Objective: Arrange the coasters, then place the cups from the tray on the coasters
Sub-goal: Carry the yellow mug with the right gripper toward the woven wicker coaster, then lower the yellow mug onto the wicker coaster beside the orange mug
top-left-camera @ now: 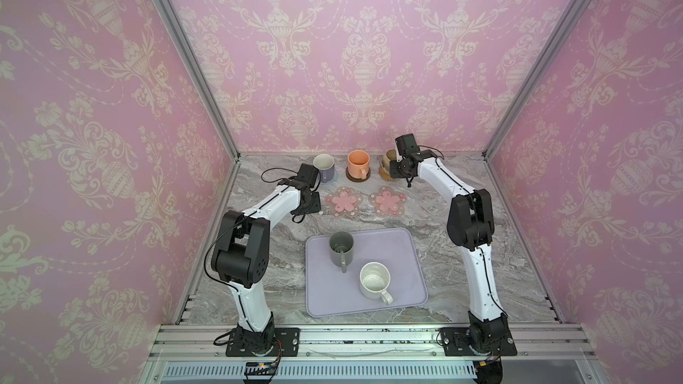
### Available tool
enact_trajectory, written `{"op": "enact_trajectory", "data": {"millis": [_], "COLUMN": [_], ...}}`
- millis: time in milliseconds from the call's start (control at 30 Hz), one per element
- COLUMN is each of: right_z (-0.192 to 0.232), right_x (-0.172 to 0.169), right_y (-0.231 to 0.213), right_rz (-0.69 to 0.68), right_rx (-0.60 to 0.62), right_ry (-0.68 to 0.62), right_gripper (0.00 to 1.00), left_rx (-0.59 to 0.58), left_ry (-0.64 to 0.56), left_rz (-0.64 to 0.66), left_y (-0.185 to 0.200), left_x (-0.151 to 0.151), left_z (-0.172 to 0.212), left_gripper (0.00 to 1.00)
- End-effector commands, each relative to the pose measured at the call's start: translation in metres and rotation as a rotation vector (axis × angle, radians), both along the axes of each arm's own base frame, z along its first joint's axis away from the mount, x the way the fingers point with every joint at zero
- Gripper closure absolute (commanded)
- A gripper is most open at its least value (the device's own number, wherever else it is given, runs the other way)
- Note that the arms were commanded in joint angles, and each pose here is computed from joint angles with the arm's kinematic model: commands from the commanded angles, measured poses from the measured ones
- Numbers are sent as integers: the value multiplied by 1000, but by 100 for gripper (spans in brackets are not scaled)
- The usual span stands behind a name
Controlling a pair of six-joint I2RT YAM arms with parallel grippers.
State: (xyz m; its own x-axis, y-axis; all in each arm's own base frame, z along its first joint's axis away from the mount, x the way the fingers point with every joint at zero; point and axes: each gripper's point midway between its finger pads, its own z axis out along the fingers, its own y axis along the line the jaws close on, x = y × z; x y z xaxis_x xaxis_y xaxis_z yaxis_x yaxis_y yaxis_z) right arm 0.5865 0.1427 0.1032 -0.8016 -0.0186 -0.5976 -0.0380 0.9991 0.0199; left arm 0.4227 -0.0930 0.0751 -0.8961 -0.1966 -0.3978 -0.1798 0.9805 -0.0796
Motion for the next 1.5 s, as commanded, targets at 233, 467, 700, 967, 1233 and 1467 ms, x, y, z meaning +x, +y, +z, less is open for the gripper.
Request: {"op": "enact_trajectory", "data": {"millis": [233,467,700,967,1233,1467], "right_z": [33,38,47,35,29,19], "right_x": [29,31,29,30,28,24], "right_y": [-2,1,6,9,18,18], "right_rz": [-19,-2,12,20,43,55], "right_rx": [34,40,36,28,20,-35], "right_ry": [-135,-149,-164,-149,-140,-114], "right_gripper": [100,100,100,100,100,100], "left_rx": [-25,-25,-33,-34,-34,-37], "left_ry": [6,14,18,25,25,32], "left_rz": [-21,-20,-18,-18,-20,-19], "left_y": [-5,-4,-6,-5,-5,-5], "left_x": [15,14,14,14,15,14], "left_z": [-2,-5,-6,-8,-8,-10], "left_gripper": [55,55,55,55,55,55]}}
